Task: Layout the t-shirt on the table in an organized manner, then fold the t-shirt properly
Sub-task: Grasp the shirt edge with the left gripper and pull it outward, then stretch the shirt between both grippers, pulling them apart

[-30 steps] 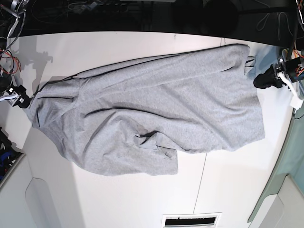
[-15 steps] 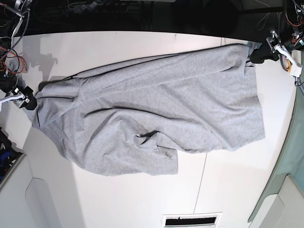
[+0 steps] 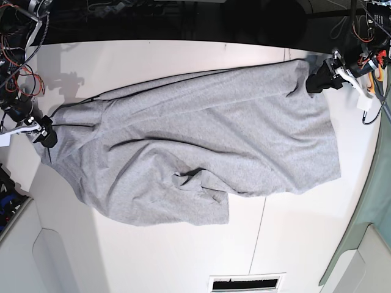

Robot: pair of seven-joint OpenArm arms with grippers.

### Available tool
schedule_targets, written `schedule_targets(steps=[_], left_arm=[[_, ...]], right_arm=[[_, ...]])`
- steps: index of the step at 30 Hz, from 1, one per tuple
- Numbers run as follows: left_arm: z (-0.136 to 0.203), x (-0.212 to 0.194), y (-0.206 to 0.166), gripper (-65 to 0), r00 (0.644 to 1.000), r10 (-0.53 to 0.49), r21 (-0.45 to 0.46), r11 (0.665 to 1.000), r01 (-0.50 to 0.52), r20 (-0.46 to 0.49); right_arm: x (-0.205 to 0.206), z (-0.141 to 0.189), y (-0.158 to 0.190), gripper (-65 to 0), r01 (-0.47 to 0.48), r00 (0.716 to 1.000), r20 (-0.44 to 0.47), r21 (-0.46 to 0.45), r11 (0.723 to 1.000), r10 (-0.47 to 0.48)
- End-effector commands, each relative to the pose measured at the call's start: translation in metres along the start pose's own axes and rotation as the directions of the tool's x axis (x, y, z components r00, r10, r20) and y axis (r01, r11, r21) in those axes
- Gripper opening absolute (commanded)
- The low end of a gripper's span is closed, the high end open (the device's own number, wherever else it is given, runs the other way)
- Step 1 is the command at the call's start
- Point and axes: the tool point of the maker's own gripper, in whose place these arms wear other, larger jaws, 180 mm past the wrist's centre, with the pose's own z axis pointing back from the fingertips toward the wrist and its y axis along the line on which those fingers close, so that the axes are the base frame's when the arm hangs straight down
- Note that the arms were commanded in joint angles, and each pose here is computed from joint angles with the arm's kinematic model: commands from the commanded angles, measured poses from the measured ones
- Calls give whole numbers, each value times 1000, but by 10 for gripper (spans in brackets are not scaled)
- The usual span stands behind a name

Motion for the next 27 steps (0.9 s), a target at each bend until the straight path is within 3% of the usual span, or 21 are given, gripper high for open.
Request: schedule_targets(steps=[1,3,4,7,8,9,15,19,23,27], left_arm=[[3,3,1,-289,1000,-27,9,1000,27,-12],[0,-2,-1,-293,999,-34,6,999,34,-34],[-2,-6,-1,-326,998,-43,10,999,43,-52],[-8,-13,0,-607,994,-69,20,997,71,-84],[-10,-14,-1,-650,994,-77,23,997,79,-83],[-11,-11,-1,-650,993,-88,28,996,91,-76],[-23,32,-1,-650,977,-204,90,974,209,-64],[-35,72,-1,-650,975,-220,139,965,223,-40],[-61,82,-4,-650,974,-212,122,968,221,-86],[-87,80,-14,-650,950,-252,95,958,272,-186]], right_arm=[[11,2,-2,-203,-21,1000,13,-15,1000,21],[15,2,-2,-228,-23,999,32,-17,1000,24],[17,1,-2,-275,-21,999,41,-16,1000,22],[22,0,-3,-509,-23,997,72,-22,999,24],[25,1,-4,-592,-36,996,85,-29,999,38],[27,1,-5,-650,-47,995,90,-37,998,50],[44,10,-17,-650,-98,989,100,-73,993,105],[55,26,-35,-650,-115,988,86,-109,987,125],[48,41,-49,-650,-96,993,52,-96,991,102],[24,56,-63,-650,7,999,34,-71,997,-5]])
